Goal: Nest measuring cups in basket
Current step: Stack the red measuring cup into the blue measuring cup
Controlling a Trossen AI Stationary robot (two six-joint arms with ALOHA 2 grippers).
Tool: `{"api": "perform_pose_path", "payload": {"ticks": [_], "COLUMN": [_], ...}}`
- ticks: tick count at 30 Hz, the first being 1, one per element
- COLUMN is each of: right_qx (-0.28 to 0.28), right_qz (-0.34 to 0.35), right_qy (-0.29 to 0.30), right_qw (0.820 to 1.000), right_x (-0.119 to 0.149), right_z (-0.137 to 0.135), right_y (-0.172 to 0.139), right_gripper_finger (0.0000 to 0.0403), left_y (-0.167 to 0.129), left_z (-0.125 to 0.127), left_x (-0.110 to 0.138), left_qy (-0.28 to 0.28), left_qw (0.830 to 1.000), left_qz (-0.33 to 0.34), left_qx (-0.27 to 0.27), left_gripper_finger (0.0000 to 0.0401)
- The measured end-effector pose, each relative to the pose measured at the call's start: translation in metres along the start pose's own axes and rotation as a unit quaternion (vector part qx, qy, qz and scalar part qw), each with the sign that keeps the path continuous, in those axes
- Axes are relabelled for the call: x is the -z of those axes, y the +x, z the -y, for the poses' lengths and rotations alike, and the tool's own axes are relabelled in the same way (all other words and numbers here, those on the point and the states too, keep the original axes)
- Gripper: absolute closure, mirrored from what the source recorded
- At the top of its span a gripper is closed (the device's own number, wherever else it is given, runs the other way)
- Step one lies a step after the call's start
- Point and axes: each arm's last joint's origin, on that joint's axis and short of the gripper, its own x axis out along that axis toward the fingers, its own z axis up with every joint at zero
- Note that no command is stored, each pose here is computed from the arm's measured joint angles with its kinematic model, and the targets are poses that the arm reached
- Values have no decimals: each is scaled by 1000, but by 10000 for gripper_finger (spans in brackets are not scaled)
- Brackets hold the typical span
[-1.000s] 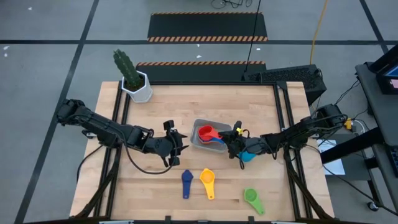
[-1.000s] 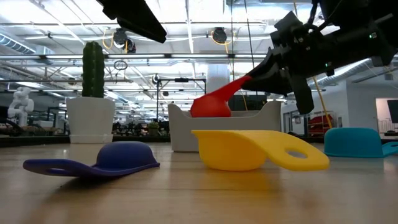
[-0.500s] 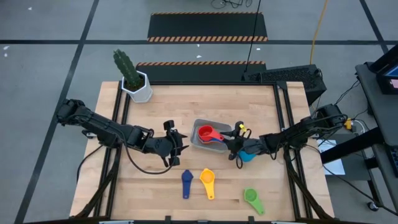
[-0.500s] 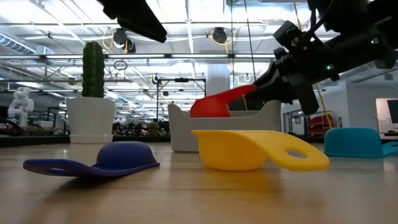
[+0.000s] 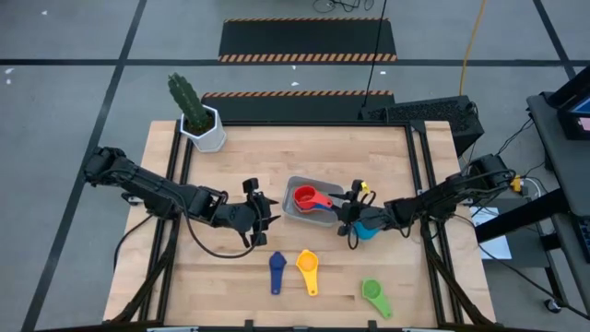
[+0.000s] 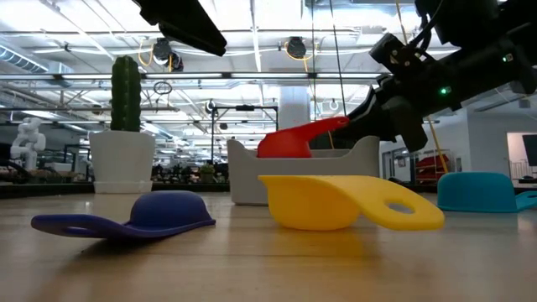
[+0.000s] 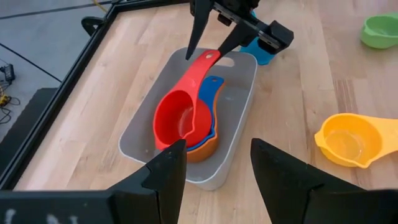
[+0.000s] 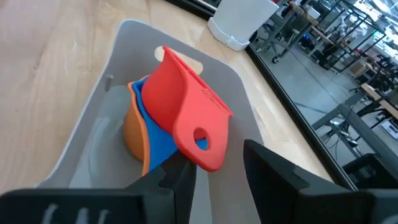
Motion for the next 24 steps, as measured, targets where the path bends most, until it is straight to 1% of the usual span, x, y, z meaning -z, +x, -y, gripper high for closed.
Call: {"api": "perform_pose_path", "payload": {"ticks": [11, 24], "right_qx": [-3, -3], "right_qz": [-1, -2], "right_qy": [32, 27], "right_qw": [999, 1000], "right_x": [0, 0], "right_z": [-1, -1], "right_y": [0, 0], "right_gripper_finger": [260, 239], "left_y": [0, 0], "left_z": [0, 0], "left_x": [-1, -1], "left_qy": [4, 4], "left_qw": [1000, 1000], "left_qz": [5, 5], "left_qx": [3, 3], "left_gripper_finger": [219, 219]}}
